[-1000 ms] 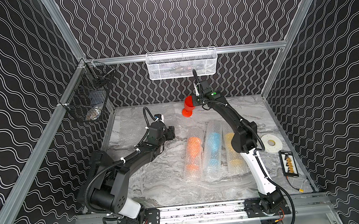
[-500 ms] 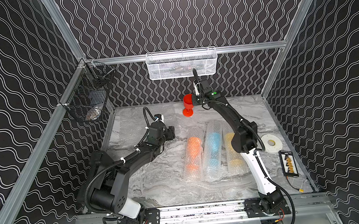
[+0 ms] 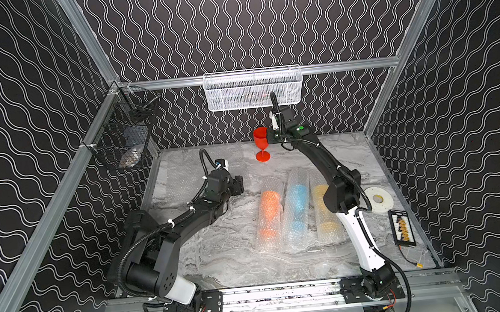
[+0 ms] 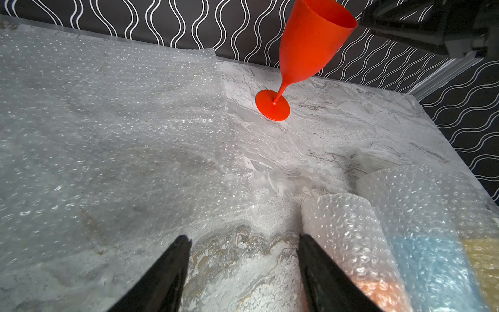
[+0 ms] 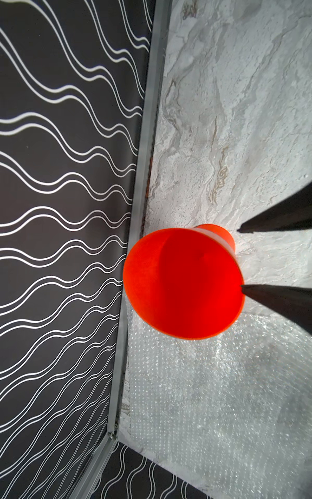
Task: Unpack wine glasses from bubble wrap
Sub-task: Place the wine glass at the center of the board.
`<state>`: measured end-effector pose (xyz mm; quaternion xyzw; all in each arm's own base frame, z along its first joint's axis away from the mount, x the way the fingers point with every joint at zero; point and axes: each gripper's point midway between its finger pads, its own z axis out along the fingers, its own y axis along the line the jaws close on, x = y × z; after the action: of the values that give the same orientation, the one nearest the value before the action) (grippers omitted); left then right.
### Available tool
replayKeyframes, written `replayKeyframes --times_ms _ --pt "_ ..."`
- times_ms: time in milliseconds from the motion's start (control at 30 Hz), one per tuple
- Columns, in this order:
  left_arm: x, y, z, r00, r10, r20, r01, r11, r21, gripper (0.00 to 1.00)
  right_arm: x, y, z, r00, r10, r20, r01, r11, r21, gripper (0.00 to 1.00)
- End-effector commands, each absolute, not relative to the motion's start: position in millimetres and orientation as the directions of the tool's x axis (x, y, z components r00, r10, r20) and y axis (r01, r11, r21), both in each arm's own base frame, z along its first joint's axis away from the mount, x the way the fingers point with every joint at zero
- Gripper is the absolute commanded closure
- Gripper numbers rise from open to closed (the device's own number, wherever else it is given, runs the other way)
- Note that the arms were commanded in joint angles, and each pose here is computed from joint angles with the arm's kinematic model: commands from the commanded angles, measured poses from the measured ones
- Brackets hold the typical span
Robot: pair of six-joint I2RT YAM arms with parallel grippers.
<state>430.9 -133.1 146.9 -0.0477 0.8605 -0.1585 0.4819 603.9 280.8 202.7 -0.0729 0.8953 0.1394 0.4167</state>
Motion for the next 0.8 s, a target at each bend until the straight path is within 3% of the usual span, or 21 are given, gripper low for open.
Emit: replayKeyframes --times_ms 0,233,533,767 --pt "432.7 -121.5 152.6 -0.517 -0.277 -0.81 0.005 0.945 -0.327 0.32 602.6 284.7 230.2 -0.607 0.02 -0.795 -0.265 0.937 0.226 0.67" --pt "436.1 -52.6 138.2 -0.533 -0.421 -0.734 -0.245 0.907 -0.342 0.33 583.2 284.4 264.9 -0.6 0.035 -0.799 -0.298 0.917 0.264 0.66" --pt "422.8 48.8 111.1 -0.52 -0.563 -0.643 -0.613 0.769 -0.179 0.33 543.3 283.0 276.0 -0.648 0.031 -0.761 -0.34 0.883 0.325 0.65" --pt "413.5 95.6 82.7 -0.473 -0.69 -0.547 -0.737 0.651 -0.183 0.33 507.4 279.2 278.5 -0.684 0.048 -0.728 -0.355 0.85 0.39 0.64"
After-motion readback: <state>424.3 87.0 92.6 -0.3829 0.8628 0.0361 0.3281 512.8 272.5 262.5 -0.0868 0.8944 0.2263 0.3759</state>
